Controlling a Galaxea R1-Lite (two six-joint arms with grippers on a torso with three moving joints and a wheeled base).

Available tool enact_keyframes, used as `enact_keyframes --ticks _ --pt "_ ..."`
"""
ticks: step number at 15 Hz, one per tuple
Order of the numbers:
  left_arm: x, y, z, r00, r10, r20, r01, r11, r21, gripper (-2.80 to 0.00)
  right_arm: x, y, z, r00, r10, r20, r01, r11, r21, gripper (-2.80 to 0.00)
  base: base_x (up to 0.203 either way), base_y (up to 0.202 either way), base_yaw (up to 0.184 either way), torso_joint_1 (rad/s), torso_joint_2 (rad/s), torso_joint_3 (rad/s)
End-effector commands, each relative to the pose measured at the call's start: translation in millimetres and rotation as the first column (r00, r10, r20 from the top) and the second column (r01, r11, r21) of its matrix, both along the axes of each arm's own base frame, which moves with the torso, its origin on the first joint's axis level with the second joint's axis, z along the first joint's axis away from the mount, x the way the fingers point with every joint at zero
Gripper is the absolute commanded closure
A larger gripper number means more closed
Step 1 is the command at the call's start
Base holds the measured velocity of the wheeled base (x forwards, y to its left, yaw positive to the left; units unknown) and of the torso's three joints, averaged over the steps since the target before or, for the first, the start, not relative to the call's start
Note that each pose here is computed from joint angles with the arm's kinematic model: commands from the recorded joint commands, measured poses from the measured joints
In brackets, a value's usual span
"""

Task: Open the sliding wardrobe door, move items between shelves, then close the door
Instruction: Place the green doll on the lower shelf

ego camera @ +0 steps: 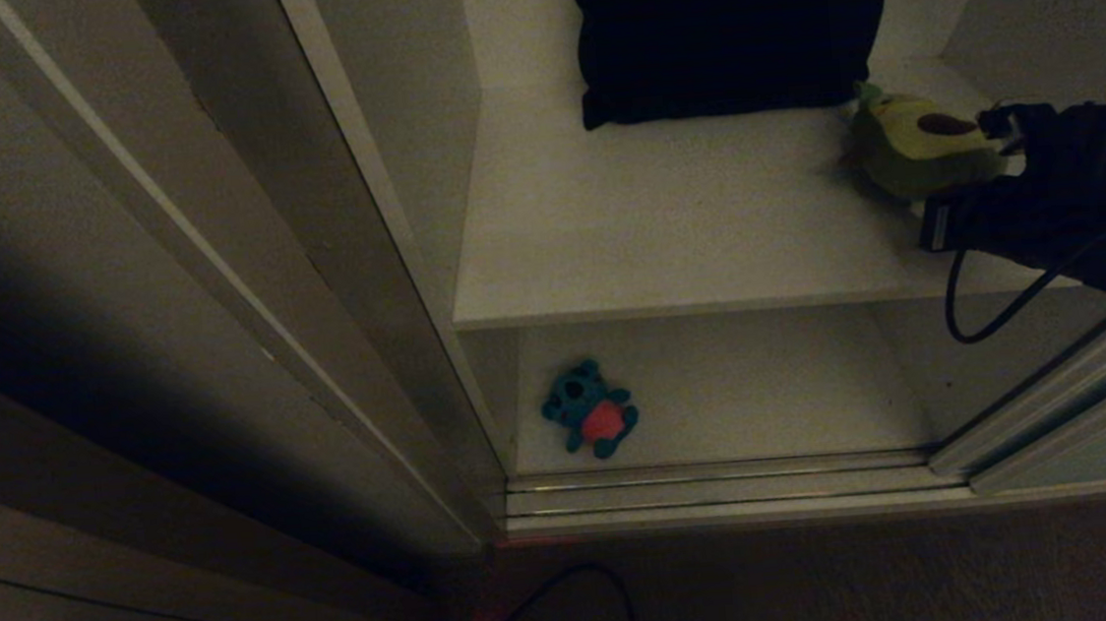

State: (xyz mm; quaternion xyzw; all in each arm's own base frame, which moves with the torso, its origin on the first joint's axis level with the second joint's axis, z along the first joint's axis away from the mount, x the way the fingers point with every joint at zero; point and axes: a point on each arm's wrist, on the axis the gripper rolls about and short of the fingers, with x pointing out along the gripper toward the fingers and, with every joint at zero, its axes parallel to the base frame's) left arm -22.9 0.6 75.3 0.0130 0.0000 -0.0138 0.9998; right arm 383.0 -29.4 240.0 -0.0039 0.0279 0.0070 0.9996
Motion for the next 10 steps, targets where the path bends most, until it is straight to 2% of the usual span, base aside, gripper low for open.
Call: enact_keyframes --ticks 1,4,10 --pt "0 0 0 1.000 0.000 0.002 0.000 1.000 0.000 0.00 -17 3 18 0.999 0.004 0.046 -0.004 1.000 -0.005 0.00 0.000 0.000 0.000 0.000 0.00 0.000" --pt "0 0 0 1.000 0.000 0.002 0.000 1.000 0.000 0.00 -48 6 33 0.998 0.007 0.055 -0.006 1.000 -0.006 0.00 0.000 0.000 0.000 0.000 0.00 0.000" --pt "0 0 0 1.000 0.000 0.002 0.000 1.000 0.000 0.00 -133 17 57 1.000 0.028 -0.003 -0.028 1.000 -0.002 0.00 0.000 0.000 0.000 0.000 0.00 0.000"
